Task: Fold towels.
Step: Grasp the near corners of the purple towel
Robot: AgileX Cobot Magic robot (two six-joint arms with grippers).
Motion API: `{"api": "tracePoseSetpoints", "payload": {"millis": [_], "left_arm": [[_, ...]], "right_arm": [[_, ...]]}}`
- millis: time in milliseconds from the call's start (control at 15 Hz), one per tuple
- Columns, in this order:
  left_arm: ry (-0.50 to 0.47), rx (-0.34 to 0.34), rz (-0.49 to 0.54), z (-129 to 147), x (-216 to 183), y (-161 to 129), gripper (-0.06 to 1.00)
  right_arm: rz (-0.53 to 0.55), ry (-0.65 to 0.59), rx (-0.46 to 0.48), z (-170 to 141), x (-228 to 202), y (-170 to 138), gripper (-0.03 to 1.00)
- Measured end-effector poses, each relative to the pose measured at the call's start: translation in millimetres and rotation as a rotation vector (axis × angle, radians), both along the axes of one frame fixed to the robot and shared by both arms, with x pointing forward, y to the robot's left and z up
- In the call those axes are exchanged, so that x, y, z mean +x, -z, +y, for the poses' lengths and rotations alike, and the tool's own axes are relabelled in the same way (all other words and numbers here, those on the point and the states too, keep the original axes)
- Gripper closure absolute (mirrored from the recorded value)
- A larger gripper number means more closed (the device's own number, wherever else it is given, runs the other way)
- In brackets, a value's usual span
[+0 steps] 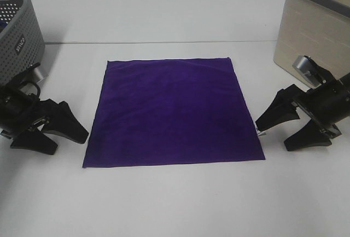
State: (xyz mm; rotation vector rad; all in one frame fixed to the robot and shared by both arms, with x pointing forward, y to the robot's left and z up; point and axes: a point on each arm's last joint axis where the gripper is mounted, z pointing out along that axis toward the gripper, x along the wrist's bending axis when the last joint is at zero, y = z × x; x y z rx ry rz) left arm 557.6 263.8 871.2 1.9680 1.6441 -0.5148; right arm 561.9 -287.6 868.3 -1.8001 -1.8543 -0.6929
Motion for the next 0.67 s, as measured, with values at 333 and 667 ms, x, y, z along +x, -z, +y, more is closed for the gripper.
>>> {"api": "tracePoseSetpoints", "payload": {"millis": [333,667], "left_arm": [[-0.017,-0.018,0.009,-1,1,1,-0.03],[0.0,0.012,0.009,-29,8,4,0.04]], "right_arm": [[0.004,0.007,0.001,0,0,0,-0.01],[0.057,-0.008,-0.012,40,5,13,0.08]]}}
